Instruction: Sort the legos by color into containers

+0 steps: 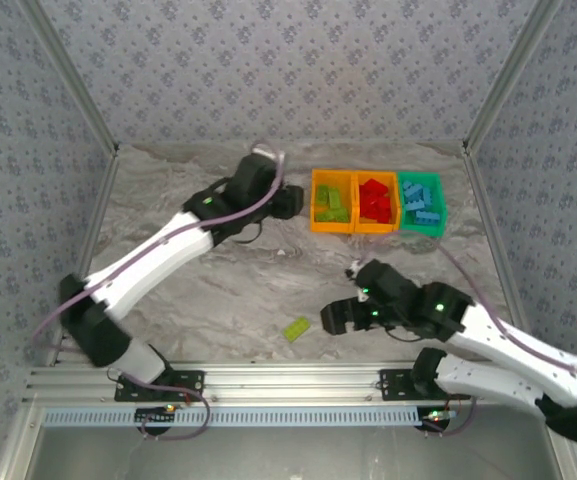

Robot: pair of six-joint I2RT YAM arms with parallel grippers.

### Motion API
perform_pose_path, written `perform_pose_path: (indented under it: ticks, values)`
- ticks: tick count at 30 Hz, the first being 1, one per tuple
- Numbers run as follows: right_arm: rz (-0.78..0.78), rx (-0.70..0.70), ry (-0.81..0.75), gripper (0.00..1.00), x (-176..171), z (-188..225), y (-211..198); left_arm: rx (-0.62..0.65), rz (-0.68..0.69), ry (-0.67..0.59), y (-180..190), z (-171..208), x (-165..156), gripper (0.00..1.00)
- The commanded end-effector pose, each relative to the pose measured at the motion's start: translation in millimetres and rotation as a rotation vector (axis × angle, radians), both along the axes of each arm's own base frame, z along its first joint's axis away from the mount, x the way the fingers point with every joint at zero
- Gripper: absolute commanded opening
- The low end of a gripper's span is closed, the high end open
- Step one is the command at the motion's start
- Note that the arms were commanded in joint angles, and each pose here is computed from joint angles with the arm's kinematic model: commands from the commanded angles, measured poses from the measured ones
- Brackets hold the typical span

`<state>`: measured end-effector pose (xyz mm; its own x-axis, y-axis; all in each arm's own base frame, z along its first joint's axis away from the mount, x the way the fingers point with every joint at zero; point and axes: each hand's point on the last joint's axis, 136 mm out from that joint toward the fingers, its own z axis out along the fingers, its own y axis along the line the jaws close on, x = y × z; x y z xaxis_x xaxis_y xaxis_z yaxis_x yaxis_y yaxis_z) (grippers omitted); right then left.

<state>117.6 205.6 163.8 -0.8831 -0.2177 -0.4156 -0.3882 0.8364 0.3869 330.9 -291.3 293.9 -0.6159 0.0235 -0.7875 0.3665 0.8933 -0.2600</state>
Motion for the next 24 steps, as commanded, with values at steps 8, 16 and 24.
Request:
perform_pose_path:
  ticks: [8, 16, 24]
  values:
    - [0.225, -0.246, -0.062, 1.00, 2.7, -51.0, 81.1, 0.284, -0.445, -0.263, 95.9, -12.3, -134.4, 0.63]
    - [0.273, -0.343, -0.030, 1.00, 8.2, -98.7, 99.5, 0.380, -0.835, -0.262, 132.4, -67.3, -228.1, 0.80]
    - [0.279, -0.442, -0.030, 0.99, 23.5, -125.0, 90.3, 0.391, -1.120, -0.160, 131.7, -106.9, -270.1, 0.89]
